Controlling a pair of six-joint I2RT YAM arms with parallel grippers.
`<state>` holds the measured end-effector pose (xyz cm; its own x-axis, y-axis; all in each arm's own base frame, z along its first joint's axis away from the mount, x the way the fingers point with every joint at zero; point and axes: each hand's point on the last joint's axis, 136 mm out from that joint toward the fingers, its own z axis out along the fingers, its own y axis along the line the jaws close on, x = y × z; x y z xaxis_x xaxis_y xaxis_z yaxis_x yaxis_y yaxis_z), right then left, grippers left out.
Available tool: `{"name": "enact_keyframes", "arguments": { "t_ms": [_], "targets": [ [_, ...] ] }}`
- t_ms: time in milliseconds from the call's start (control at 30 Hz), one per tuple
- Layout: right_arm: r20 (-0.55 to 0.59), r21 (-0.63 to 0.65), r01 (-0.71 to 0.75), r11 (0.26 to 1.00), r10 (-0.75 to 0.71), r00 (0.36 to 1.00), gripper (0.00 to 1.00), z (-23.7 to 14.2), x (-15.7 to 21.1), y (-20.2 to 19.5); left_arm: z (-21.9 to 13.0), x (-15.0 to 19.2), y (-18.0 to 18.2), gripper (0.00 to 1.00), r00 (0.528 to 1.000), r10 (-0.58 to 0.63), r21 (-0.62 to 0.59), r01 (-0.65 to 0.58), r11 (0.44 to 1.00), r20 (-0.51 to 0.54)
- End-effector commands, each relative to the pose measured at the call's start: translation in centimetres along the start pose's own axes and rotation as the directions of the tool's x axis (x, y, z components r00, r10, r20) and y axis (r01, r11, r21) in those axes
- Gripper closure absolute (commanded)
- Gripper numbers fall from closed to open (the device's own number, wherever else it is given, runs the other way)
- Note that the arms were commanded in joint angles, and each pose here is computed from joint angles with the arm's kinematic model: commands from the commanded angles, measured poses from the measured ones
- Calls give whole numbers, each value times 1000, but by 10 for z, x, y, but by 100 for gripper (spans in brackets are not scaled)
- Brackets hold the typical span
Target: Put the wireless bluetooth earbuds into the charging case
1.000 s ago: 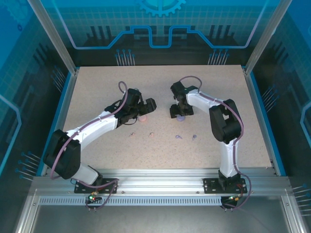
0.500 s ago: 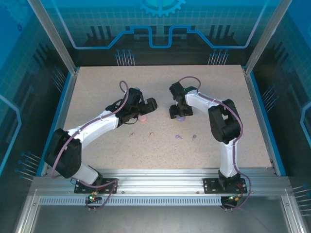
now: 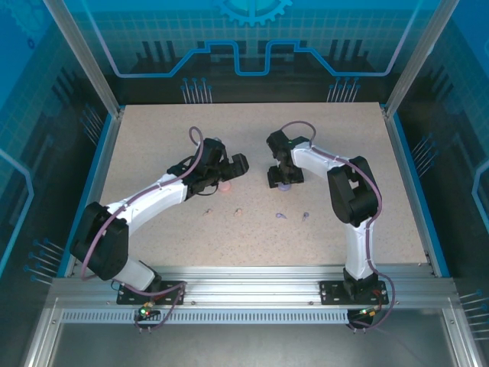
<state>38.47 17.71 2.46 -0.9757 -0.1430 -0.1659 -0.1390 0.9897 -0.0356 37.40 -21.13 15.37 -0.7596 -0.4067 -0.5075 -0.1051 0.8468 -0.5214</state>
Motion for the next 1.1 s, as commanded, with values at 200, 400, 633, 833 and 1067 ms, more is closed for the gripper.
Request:
{"name": "enact_keyframes", "arguments": {
  "t_ms": [200, 400, 633, 833, 1067],
  "targets": [
    [-3, 9, 7, 1000, -7, 1000, 31, -11, 10, 1, -1, -2, -10, 1, 1000, 0, 18, 0, 1000, -5],
    [-2, 1, 4, 1000, -4, 1000, 32, -10, 8, 3, 0, -1, -10, 1, 1000, -2, 16, 3, 1000, -9],
    [5, -1, 5, 1000, -5, 1000, 35, -12, 6, 3, 0, -2, -12, 1, 1000, 0, 17, 0, 1000, -7],
    [5, 0, 2, 1000, -2, 1000, 35, -13, 5, 3, 0, -2, -13, 1, 1000, 1, 22, -1, 1000, -7],
    [4, 16, 7, 1000, -7, 1000, 33, -12, 1, 2, 0, -1, -15, 1, 1000, 1, 24, -1, 1000, -8]
  ]
}}
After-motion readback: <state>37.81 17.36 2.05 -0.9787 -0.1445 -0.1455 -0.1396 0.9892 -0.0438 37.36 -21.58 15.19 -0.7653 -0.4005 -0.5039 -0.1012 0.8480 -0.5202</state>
